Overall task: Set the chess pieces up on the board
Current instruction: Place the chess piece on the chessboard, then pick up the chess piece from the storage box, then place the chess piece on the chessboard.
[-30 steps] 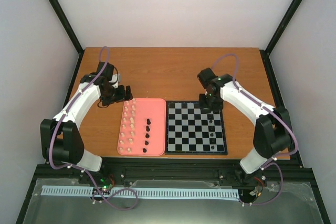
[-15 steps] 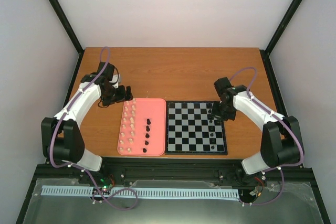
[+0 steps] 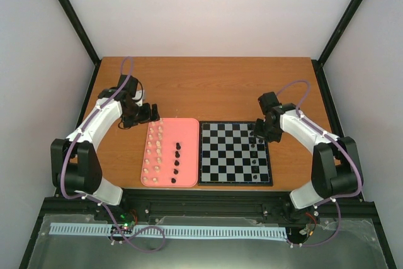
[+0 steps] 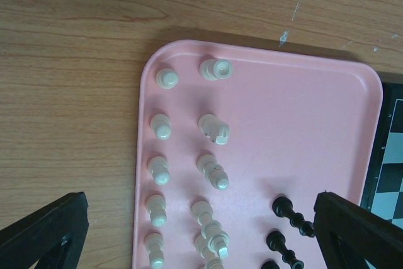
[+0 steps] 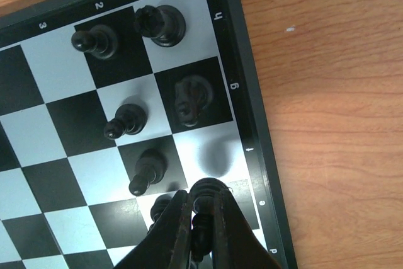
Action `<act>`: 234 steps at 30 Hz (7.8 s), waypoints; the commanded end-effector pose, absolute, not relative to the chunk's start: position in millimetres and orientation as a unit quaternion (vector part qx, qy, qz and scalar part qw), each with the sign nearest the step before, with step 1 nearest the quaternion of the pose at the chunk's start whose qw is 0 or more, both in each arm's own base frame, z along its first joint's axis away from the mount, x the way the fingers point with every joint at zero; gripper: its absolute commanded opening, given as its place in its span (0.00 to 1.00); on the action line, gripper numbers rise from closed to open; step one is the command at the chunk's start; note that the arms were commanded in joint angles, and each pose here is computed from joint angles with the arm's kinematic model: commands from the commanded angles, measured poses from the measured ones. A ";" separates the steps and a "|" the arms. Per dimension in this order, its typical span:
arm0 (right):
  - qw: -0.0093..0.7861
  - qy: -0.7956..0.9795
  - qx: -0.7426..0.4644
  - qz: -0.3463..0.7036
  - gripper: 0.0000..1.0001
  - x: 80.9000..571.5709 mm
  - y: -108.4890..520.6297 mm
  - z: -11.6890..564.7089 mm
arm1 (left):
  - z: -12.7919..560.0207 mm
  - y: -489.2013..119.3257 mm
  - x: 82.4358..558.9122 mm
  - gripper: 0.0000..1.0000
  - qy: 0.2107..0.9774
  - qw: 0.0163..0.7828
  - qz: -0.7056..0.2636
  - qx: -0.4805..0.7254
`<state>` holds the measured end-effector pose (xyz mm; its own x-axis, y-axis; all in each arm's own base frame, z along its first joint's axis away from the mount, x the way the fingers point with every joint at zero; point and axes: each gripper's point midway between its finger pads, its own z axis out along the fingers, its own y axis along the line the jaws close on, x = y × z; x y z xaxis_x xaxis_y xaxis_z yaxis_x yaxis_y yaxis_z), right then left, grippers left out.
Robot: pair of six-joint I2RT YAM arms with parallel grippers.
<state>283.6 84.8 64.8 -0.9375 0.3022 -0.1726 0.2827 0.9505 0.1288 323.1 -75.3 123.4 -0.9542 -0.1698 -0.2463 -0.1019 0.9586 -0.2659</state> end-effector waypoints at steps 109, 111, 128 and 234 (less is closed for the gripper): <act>-0.019 0.919 -0.350 0.180 0.45 243.4 429.3 56.0 | 136.4 -74.6 328.5 1.00 0.977 0.158 -0.124 -0.067; -0.021 0.919 -0.352 0.175 0.43 243.7 429.7 54.0 | 136.0 -74.6 328.1 1.00 0.977 0.158 -0.124 -0.067; -0.013 0.923 -0.354 0.152 0.24 251.3 428.1 46.4 | 127.8 -75.9 327.4 1.00 0.979 0.143 -0.125 -0.069; 0.039 0.992 0.123 0.003 0.15 263.5 76.4 51.6 | 118.6 -80.1 335.5 1.00 0.980 0.131 -0.132 -0.068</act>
